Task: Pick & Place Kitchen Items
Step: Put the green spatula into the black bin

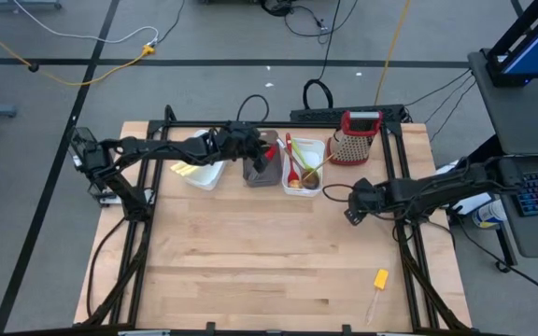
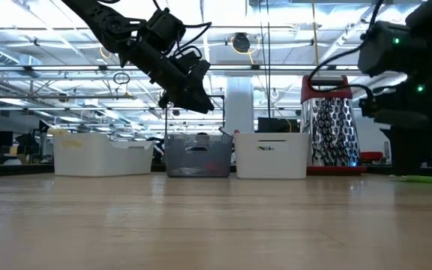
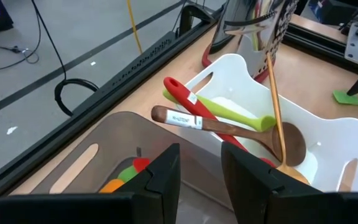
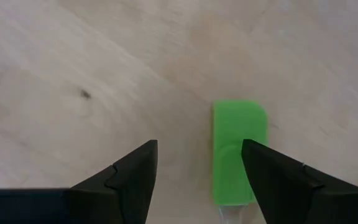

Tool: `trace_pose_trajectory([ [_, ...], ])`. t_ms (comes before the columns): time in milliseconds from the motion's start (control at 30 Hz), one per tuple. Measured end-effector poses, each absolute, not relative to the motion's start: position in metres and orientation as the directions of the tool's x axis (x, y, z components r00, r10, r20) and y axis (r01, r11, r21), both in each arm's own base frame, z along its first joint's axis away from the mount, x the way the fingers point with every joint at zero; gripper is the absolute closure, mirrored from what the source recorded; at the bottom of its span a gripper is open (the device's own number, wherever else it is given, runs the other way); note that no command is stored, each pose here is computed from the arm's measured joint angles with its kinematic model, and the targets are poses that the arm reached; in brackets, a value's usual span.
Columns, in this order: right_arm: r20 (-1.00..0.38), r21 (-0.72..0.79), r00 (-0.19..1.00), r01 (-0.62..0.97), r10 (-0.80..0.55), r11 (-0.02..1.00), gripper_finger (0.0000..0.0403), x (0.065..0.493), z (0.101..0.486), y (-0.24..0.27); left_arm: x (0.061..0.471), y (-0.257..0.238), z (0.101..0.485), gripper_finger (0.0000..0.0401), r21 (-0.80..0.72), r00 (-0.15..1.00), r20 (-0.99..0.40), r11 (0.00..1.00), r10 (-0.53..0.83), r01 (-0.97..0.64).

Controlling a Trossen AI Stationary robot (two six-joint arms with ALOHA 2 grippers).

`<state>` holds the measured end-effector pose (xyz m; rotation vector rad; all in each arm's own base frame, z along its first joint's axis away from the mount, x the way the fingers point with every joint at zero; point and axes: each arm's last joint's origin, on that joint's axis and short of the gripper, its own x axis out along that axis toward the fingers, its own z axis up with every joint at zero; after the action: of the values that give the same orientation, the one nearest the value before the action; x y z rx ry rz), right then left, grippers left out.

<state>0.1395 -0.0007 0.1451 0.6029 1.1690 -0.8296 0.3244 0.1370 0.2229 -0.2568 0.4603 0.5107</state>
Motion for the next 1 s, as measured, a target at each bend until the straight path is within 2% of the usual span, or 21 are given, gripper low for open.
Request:
trace_pose_trajectory([
  [233, -0.96, -0.042, 0.107, 0.859, -0.26, 0.51, 0.0172, 0.13, 0.134, -0.008, 0.325, 0.137, 0.223, 0.0281, -0.122, 0.774, -0.482, 0.844, 0.41, -0.523],
  [533, -0.963, -0.083, 0.055, 0.87, -0.263, 0.486, 0.018, 0.122, 0.126, -0.013, 0.325, 0.137, 0.223, 0.0281, -0.122, 0.773, -0.482, 0.842, 0.413, -0.526],
  [667, -0.966, -0.111, 0.007, 0.893, -0.26, 0.435, 0.0219, 0.114, 0.118, -0.014, 0.325, 0.137, 0.223, 0.0281, -0.122, 0.773, -0.482, 0.842, 0.413, -0.526],
  [833, -0.965, -0.152, -0.046, 0.899, -0.257, 0.411, 0.0294, 0.103, 0.108, -0.013, 0.325, 0.137, 0.223, 0.0281, -0.122, 0.773, -0.482, 0.842, 0.413, -0.525],
  [1000, -0.965, -0.136, -0.029, 0.904, -0.26, 0.406, 0.0368, 0.103, 0.107, -0.013, 0.325, 0.137, 0.223, 0.0281, -0.122, 0.773, -0.482, 0.842, 0.413, -0.525],
])
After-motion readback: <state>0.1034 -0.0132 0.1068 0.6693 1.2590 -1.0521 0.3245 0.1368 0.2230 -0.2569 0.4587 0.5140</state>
